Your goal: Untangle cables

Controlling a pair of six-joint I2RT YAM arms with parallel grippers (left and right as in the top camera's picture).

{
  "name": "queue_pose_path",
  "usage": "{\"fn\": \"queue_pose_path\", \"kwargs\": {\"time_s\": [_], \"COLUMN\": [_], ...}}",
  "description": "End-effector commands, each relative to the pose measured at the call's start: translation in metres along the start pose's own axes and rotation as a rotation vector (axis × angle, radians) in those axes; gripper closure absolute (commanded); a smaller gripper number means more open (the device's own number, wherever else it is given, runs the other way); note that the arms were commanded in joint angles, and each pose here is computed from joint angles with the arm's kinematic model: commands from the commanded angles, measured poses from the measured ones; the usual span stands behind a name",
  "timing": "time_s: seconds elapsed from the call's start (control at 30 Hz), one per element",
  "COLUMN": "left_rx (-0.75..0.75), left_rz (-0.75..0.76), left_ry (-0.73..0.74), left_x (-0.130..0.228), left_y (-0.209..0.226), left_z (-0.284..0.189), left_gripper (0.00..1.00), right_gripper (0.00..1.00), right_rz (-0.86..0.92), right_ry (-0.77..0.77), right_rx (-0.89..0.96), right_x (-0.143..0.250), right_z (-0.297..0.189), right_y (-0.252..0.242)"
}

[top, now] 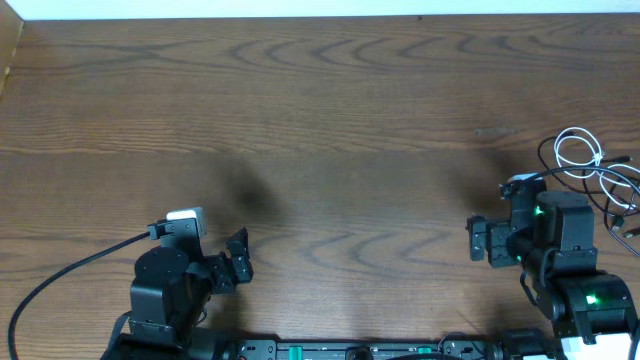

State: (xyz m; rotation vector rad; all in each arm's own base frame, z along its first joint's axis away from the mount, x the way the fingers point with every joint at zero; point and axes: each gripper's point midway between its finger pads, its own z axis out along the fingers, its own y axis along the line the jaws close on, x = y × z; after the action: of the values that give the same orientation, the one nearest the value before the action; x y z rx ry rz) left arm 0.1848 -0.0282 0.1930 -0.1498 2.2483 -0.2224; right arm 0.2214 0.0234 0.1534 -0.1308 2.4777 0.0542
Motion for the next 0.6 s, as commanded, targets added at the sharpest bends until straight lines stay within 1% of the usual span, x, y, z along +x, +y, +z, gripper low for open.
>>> {"fn": "queue_pose_path", "kwargs": {"time_s": [0.0, 0.07, 0.17, 0.37, 0.57], "left_rx": [-0.009, -0.009, -0.009, -0.009, -0.009], "left_rz": [0.011, 0.011, 0.011, 0.011, 0.011], "left_ry": [-0.005, -0.005, -0.005, -0.005, -0.005], "left_x": [0.0, 0.0, 0.0, 0.0, 0.0], "left_y": [0.002, 0.002, 0.002, 0.002, 0.002], "left_z": [0.0, 0.0, 0.0, 0.0, 0.0], "left_gripper": [0.03, 0.03, 0.03, 0.03, 0.03], "right_gripper": [0.01, 0.01, 0.01, 0.01, 0.01], "right_rz": [-0.017, -0.018, -0.024, -0.031, -0.049], "right_ry": [0.004, -0.02, -0.109, -0.399, -0.643], "right_rx": [0.024, 0.018, 0.013, 0.014, -0.005], "right_x": [0.006, 0.004, -0.006, -0.036, -0.044], "right_z": [-0.004, -0.008, -0.019, -0.037, -0.048], "right_y": [-0.004, -0.002, -0.001, -0.001, 0.006]}}
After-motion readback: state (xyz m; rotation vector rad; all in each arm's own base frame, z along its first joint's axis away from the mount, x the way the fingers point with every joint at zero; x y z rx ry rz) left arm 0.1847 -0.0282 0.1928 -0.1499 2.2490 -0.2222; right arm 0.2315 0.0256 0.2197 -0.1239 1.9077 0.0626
